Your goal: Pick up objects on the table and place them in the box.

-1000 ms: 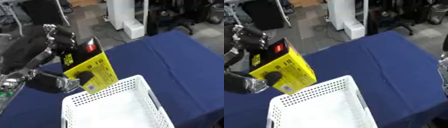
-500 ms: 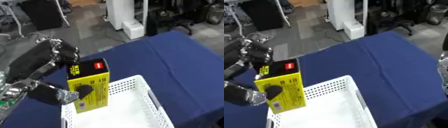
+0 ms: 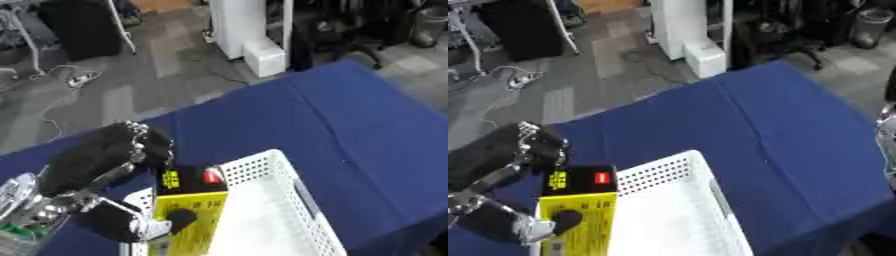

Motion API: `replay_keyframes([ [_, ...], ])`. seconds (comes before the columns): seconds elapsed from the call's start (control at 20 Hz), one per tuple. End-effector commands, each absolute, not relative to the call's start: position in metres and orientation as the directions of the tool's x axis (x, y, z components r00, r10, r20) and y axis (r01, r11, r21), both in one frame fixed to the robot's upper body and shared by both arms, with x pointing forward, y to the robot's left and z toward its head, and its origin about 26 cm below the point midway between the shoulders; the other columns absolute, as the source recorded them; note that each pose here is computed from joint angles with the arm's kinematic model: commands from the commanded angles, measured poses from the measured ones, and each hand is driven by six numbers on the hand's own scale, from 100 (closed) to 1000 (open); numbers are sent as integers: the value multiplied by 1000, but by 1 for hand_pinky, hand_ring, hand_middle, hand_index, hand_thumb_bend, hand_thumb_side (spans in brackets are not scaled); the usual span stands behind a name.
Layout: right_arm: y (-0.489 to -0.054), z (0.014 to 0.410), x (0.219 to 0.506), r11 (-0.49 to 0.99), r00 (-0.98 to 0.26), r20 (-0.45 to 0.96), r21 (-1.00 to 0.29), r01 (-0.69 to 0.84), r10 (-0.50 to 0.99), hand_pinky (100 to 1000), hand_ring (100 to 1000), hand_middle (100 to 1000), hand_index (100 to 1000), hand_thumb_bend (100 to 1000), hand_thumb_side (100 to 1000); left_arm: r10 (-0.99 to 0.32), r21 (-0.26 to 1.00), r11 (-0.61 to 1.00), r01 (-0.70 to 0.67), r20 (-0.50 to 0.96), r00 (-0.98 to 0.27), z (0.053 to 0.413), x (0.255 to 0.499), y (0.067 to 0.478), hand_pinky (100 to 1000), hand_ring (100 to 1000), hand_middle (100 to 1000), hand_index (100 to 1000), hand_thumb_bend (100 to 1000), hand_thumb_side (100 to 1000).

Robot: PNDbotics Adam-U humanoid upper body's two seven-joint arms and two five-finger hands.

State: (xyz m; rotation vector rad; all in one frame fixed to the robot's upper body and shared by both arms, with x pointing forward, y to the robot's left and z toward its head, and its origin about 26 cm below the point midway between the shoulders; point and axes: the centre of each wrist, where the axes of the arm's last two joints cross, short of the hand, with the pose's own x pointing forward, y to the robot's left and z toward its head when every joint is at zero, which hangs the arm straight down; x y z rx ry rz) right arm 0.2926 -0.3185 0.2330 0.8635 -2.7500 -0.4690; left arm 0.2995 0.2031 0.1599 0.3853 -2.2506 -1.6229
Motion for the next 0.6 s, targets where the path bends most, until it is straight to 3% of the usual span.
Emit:
replay_keyframes([
  [0.05,-319,245,291,782,-803,100,325,-532,-588,153,242,264,408,100,1000,-412,952,301,-48,84,-907,145,313,203,100,230,268,423,344,782],
  [0.4,-318,246,292,776,-798,97,330,-537,-594,153,242,264,408,100,1000,-495,943,314,-107,66,-866,92,359,210,100,269,286,430,349,793],
  [0.6,-317,246,292,774,-796,97,330,-541,-598,153,242,264,408,100,1000,-540,942,288,-173,11,-842,70,387,214,100,392,412,462,386,825],
])
